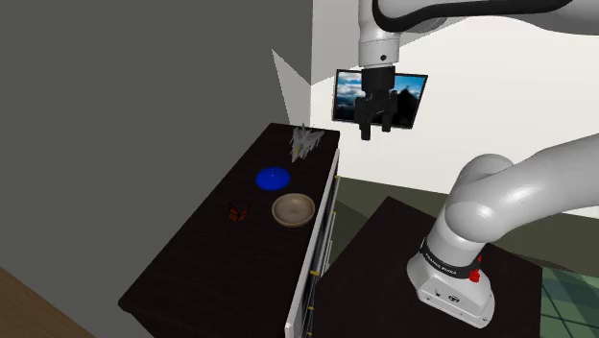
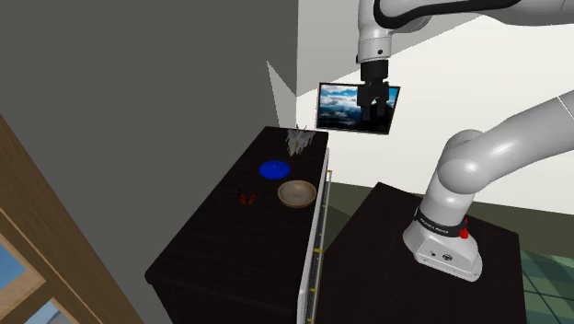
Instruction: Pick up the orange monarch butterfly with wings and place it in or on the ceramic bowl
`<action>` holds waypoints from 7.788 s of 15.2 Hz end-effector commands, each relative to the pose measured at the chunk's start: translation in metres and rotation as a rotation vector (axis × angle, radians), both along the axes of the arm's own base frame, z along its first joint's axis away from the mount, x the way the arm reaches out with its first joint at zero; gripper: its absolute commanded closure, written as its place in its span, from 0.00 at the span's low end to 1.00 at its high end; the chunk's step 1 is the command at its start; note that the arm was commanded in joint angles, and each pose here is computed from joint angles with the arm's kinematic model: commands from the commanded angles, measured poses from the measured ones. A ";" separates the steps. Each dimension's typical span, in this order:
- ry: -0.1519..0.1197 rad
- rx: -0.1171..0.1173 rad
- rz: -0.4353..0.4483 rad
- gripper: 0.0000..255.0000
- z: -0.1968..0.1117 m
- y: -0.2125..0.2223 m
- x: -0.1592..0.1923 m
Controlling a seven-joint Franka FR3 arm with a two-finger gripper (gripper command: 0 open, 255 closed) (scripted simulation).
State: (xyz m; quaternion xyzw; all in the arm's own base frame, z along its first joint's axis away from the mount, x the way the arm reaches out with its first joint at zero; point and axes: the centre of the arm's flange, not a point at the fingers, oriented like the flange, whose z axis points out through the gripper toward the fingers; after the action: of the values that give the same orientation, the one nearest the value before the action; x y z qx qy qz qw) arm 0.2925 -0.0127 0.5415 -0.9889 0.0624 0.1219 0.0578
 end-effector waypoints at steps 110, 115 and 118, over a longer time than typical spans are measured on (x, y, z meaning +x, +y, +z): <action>-0.269 0.095 0.291 1.00 -0.278 0.081 0.201; -0.269 0.095 0.291 1.00 -0.304 0.081 0.201; -0.269 0.095 0.291 1.00 -0.320 0.081 0.201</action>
State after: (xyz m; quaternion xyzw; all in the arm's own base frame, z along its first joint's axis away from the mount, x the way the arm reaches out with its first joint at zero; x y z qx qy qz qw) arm 0.4941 0.0679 0.2278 -0.9910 -0.0955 -0.0012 0.0940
